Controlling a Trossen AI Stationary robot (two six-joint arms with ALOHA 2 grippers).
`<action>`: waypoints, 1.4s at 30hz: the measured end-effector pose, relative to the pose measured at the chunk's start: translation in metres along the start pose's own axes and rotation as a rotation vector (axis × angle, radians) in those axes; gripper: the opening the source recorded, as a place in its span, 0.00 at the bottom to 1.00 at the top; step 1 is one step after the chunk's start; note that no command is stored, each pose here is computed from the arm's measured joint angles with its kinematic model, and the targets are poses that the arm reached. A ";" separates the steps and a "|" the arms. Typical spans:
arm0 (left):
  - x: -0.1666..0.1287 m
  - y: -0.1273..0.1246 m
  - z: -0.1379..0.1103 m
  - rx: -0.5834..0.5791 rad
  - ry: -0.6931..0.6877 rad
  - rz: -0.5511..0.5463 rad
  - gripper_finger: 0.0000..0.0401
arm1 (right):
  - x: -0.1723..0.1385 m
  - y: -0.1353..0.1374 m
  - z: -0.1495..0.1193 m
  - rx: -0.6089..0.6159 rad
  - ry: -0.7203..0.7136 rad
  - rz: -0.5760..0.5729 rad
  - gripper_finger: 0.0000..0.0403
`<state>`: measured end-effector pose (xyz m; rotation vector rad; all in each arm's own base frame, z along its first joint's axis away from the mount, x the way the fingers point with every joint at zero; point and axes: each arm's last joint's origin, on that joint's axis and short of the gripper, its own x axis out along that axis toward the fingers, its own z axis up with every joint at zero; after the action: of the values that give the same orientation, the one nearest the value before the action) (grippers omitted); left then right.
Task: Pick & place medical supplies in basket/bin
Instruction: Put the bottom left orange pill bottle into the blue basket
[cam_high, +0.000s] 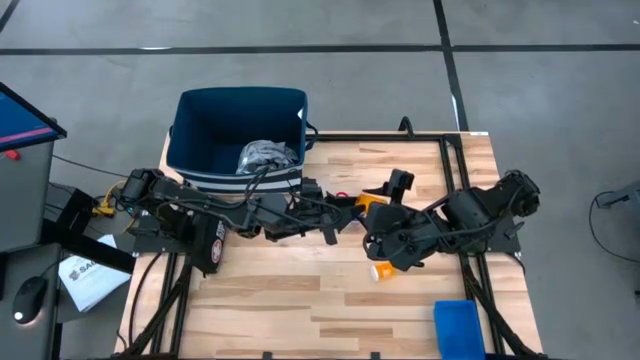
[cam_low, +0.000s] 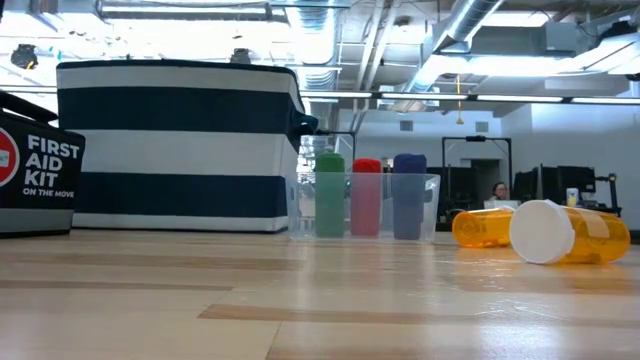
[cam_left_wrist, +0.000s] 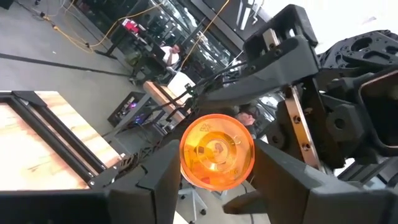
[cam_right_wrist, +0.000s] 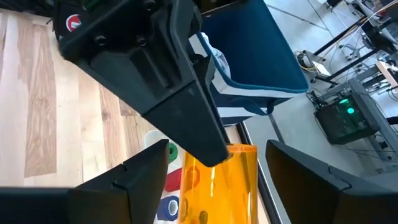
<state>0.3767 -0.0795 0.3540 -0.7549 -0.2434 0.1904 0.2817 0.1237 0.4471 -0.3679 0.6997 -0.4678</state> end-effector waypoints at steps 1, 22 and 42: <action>0.000 0.000 0.000 -0.001 0.001 -0.001 0.43 | 0.001 -0.001 0.000 0.002 0.001 -0.002 0.66; 0.000 -0.001 -0.001 -0.021 0.010 -0.009 0.43 | 0.005 0.002 -0.002 -0.007 0.021 0.012 0.41; -0.007 -0.005 -0.002 0.140 0.101 -0.059 0.58 | 0.000 0.006 -0.004 0.009 0.016 0.003 0.44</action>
<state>0.3713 -0.0867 0.3552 -0.6160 -0.1549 0.1116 0.2803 0.1275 0.4413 -0.3543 0.7137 -0.4711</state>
